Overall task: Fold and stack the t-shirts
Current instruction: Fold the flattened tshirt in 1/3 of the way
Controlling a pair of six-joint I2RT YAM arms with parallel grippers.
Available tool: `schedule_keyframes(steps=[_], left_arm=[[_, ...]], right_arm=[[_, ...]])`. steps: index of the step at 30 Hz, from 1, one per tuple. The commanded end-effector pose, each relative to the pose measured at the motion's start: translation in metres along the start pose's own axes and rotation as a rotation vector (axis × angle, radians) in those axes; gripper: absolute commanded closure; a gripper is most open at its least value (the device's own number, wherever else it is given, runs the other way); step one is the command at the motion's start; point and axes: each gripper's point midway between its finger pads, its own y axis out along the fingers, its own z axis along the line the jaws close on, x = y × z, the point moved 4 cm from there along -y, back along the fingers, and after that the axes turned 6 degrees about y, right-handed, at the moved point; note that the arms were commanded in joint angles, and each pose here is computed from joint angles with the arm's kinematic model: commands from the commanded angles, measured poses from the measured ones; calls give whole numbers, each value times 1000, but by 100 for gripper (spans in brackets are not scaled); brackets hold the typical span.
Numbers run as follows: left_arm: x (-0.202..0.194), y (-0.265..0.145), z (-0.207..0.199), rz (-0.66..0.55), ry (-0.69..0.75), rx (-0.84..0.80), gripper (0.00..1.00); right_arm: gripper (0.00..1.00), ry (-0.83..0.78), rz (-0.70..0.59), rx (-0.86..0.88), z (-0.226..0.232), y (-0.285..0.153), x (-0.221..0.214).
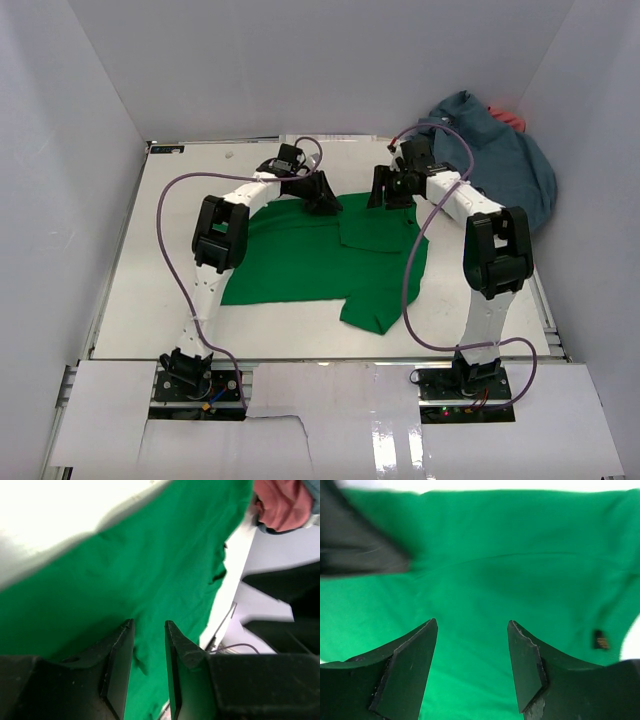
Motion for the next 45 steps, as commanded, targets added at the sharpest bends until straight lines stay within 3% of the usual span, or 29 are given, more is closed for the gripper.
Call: schedule_keyframes(steps=[1, 5, 10, 20, 45], left_arm=[[33, -63, -74, -118, 94, -69, 59], [42, -109, -95, -175, 119, -92, 58], [35, -149, -67, -220, 101, -13, 58], [6, -237, 71, -333, -119, 203, 59], [-26, -222, 162, -284, -242, 477, 60]], right_arm=[[35, -31, -45, -143, -17, 1, 16], [35, -43, -56, -208, -30, 11, 19], [37, -54, -85, -248, -40, 26, 39], [39, -37, -130, -291, -61, 46, 59], [39, 22, -100, -373, -104, 39, 46]])
